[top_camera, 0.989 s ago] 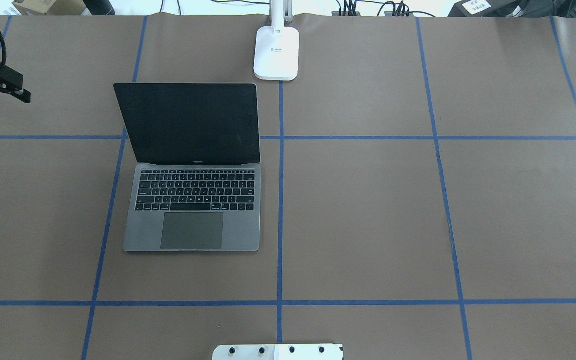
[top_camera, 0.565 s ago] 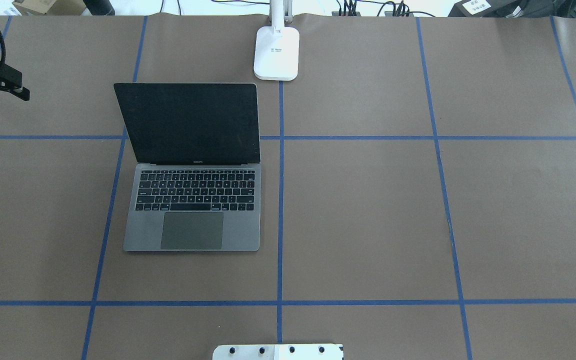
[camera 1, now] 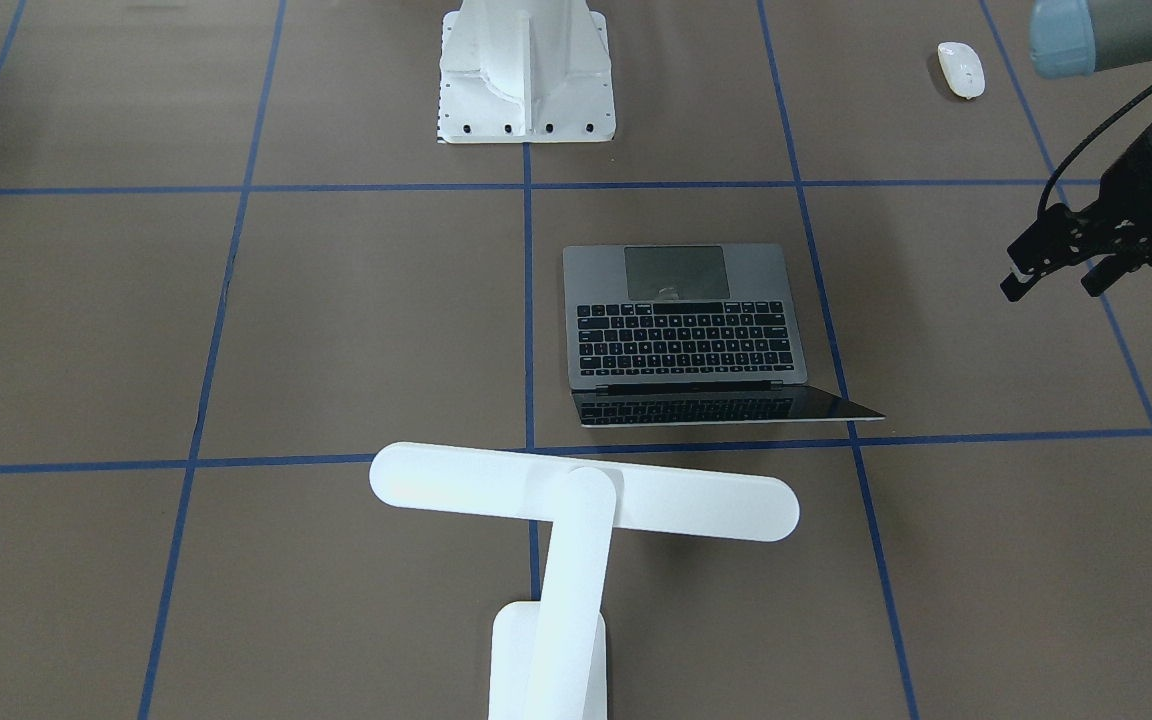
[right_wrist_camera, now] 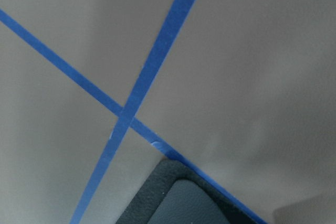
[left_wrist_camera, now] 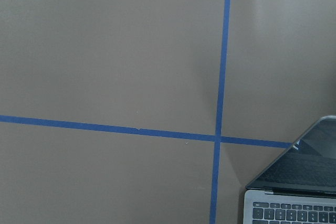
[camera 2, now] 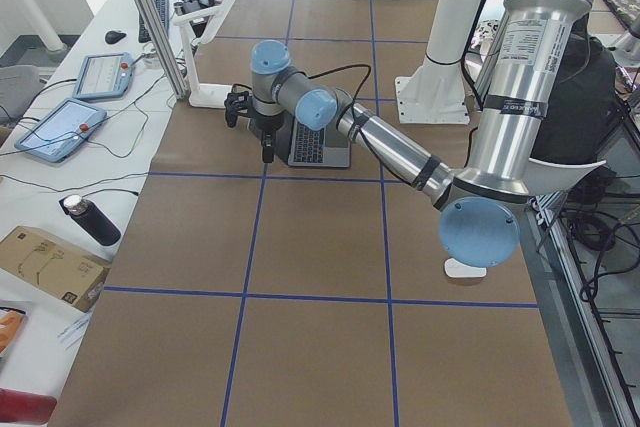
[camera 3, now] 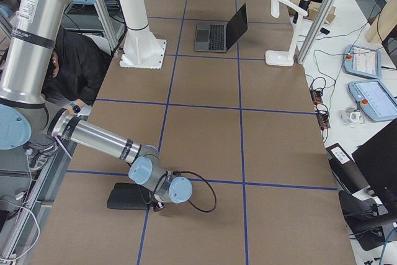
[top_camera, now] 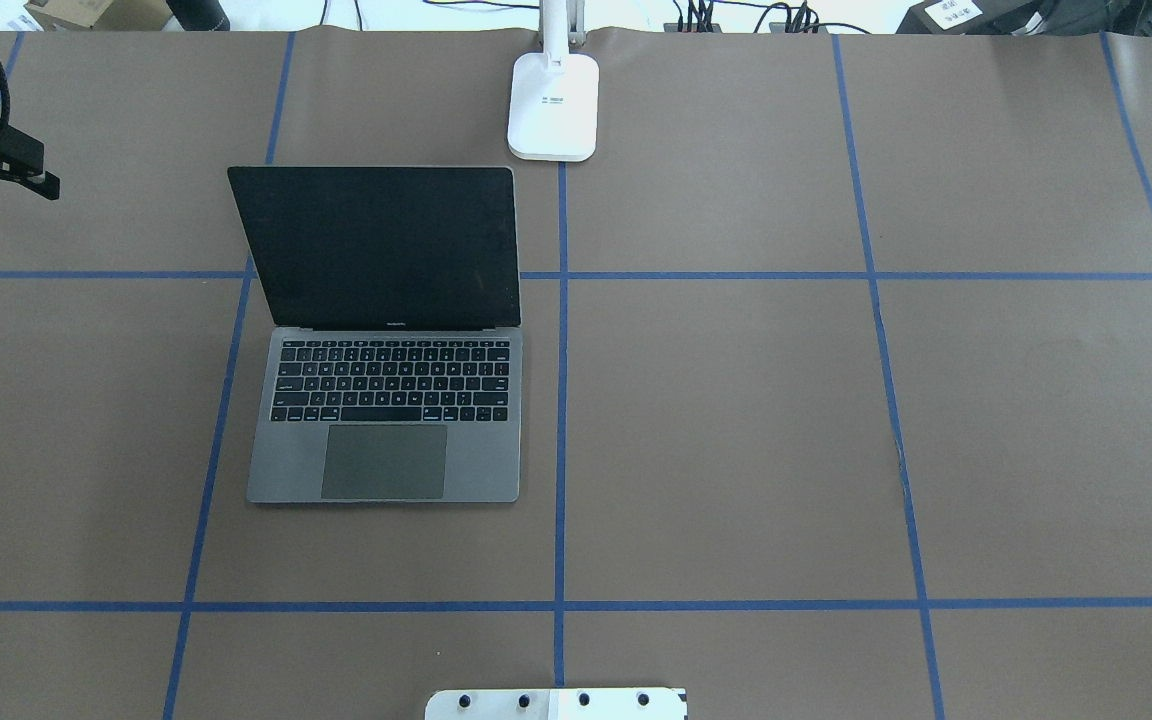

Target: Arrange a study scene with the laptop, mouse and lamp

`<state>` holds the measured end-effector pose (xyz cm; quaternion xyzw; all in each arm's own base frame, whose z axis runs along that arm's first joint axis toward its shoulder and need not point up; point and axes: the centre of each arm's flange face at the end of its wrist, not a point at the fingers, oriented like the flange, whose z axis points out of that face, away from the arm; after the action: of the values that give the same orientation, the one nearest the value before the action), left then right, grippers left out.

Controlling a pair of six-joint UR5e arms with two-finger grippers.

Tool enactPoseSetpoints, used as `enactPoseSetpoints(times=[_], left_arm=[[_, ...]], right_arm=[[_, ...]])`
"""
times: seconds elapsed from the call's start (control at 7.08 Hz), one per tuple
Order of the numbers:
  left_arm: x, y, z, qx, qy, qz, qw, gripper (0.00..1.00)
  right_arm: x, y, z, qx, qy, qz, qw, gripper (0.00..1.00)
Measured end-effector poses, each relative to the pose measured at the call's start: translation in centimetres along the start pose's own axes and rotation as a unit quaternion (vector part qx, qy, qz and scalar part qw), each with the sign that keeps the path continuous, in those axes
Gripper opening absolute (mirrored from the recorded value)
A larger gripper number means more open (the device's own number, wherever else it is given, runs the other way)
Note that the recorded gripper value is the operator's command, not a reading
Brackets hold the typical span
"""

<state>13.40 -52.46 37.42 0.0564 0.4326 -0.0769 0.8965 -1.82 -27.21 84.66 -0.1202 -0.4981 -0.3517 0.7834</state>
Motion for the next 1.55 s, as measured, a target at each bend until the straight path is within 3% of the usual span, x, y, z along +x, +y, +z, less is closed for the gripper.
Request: enactPoseSetpoints(times=[0.14, 0.28, 0.42, 0.57, 1.13, 1.55], left_arm=[[0.1, 0.0, 0.0, 0.0, 0.0, 0.0, 1.0, 1.0], [0.1, 0.0, -0.1, 0.001, 0.0, 0.001, 1.0, 1.0], [0.1, 0.0, -0.1, 0.001, 0.001, 0.001, 1.0, 1.0], [0.2, 0.0, -0.2, 0.002, 0.001, 0.001, 1.0, 1.0], [0.2, 0.1, -0.3, 0.002, 0.001, 0.001, 1.0, 1.0], [-1.0, 0.6, 0.3, -0.004, -0.005, -0.006, 1.0, 1.0]], right_arm=[[0.1, 0.2, 0.2, -0.002, -0.002, 0.002, 1.0, 0.85], [0.4, 0.4, 0.5, -0.005, -0.004, 0.005, 1.0, 0.48], [0.5, 0.6, 0.7, -0.006, -0.005, 0.007, 0.9999, 0.18], [0.5, 0.7, 0.8, -0.007, -0.006, 0.009, 0.9999, 0.0], [0.0, 1.0, 0.9, 0.004, -0.013, -0.019, 0.9997, 0.0], [-1.6, 1.1, 1.0, 0.064, -0.058, -0.007, 0.9962, 0.0]])
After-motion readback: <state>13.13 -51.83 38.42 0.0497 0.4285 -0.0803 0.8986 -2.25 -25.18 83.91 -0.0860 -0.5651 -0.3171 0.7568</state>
